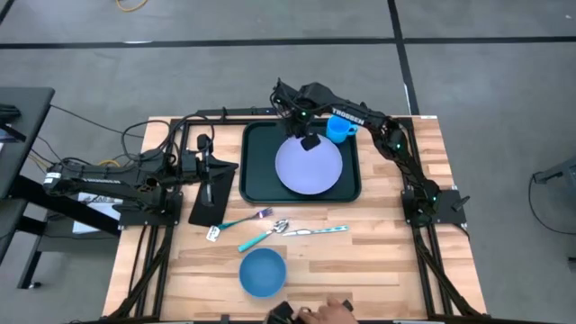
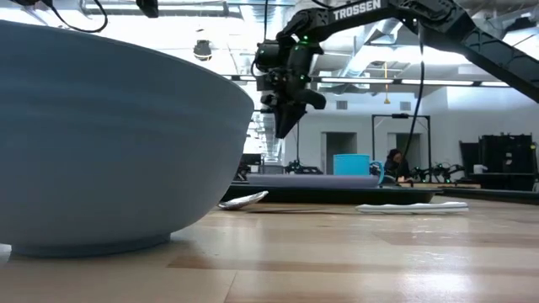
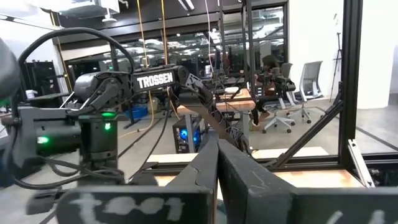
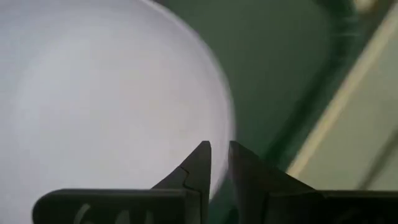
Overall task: Set up tray
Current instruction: Put the bowl on top of the purple plate on the black serving tray
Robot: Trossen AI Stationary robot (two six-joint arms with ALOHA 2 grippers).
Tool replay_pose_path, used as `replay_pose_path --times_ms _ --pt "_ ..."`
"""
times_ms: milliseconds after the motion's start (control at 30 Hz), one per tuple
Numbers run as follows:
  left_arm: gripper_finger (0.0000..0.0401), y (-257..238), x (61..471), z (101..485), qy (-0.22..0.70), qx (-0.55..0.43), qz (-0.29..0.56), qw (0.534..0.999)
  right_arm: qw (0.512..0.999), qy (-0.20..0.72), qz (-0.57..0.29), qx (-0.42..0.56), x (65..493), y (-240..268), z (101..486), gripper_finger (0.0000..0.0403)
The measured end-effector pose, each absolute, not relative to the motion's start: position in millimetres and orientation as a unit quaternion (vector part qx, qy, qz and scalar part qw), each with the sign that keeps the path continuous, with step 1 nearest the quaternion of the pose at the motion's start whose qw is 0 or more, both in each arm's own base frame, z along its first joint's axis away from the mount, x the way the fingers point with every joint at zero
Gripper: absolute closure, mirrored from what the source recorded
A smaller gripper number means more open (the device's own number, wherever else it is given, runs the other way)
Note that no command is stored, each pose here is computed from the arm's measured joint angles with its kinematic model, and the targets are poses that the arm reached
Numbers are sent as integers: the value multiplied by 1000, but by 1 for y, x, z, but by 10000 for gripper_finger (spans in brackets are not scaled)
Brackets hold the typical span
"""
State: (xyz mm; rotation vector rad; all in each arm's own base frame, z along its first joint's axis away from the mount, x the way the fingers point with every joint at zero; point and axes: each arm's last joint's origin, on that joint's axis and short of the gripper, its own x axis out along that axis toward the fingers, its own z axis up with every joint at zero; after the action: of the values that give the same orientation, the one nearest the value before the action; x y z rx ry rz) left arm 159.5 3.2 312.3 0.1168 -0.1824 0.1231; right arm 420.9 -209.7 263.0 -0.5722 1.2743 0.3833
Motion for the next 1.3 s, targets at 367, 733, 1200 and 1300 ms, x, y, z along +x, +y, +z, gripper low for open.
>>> replay_pose_path --times_ms 367,733,1200,1300 --pt "401 3 160 312 -90 58 61 992 744 596 290 -88 424 -131 267 383" --pt "401 3 160 312 -91 42 59 993 730 638 243 -1 441 -47 269 398" --pt "401 3 160 307 -69 -13 51 996 722 676 129 78 323 -3 307 402" --pt "401 2 160 307 -68 -17 42 997 772 629 47 77 285 9 302 402"
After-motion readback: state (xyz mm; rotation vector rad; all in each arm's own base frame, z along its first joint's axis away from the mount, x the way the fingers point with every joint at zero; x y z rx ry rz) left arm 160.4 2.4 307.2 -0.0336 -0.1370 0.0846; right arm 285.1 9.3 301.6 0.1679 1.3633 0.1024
